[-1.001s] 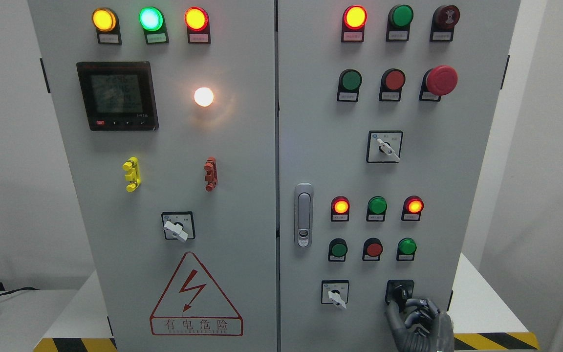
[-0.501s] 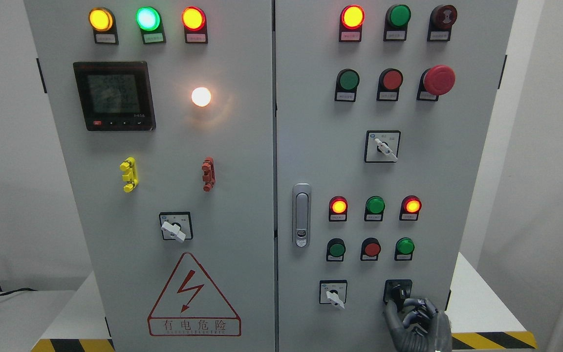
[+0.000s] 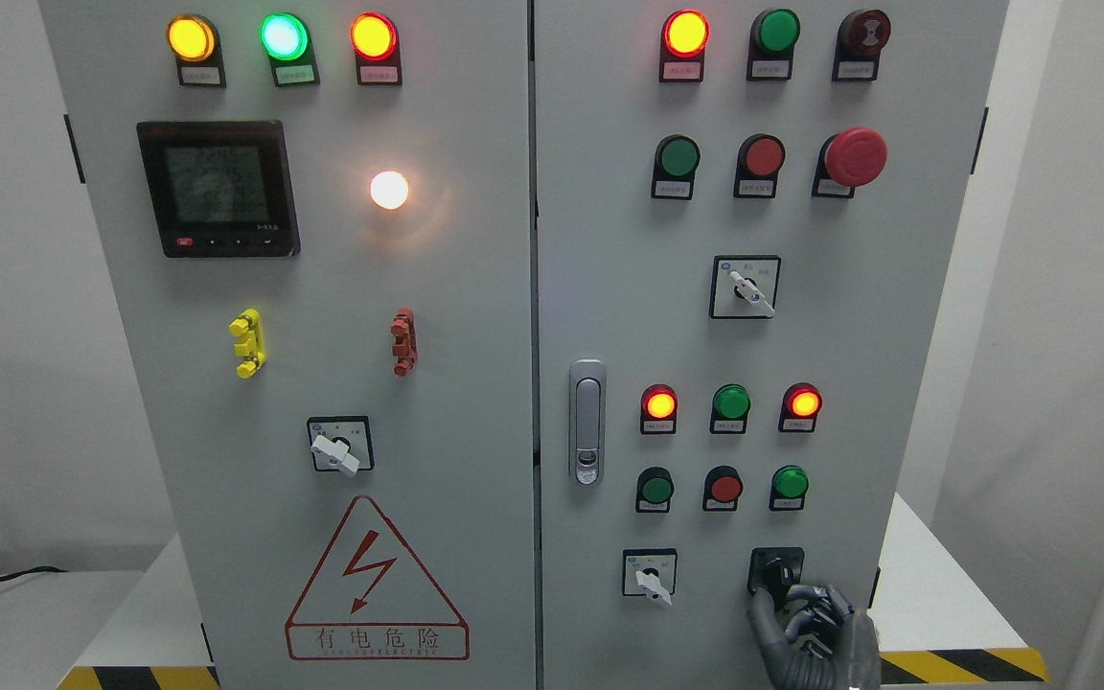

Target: Trip black knob to open circuit

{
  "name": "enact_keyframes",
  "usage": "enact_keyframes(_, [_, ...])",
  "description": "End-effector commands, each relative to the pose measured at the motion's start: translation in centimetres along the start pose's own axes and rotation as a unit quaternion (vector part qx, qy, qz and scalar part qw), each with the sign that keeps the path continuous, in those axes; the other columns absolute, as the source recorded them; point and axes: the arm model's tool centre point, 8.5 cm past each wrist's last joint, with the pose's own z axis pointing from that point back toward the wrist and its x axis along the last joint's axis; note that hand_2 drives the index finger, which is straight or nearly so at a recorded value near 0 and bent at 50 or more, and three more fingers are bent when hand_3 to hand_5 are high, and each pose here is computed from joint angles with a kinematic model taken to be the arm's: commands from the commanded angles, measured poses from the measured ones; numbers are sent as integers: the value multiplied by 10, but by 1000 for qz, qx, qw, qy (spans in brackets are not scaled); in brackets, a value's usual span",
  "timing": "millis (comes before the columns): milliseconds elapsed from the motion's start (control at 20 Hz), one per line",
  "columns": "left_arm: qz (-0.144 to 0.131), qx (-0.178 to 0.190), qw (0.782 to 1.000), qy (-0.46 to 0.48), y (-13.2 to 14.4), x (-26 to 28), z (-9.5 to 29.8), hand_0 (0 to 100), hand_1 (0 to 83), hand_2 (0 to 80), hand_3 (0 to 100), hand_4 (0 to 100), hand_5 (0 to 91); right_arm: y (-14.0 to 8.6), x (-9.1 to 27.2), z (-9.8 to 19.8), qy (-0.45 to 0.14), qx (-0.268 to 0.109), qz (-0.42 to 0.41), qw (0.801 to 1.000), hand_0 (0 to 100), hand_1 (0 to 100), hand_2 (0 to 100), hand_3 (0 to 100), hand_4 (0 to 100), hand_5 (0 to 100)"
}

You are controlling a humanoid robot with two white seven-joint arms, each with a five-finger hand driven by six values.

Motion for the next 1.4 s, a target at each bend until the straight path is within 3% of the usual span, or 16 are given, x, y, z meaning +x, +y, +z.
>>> enact_keyframes(0, [-15, -3, 1000, -1, -1, 0, 0, 120, 389, 0, 0, 0, 0, 3, 1, 0, 0, 8, -4, 1000, 479, 873, 584, 937, 869, 948])
enact_keyframes(1352, [-15, -3, 1000, -1, 0, 0, 0, 120, 389, 0, 0, 0, 0, 9, 6, -1, 6, 21, -42, 999, 488, 877, 586, 942, 874, 949])
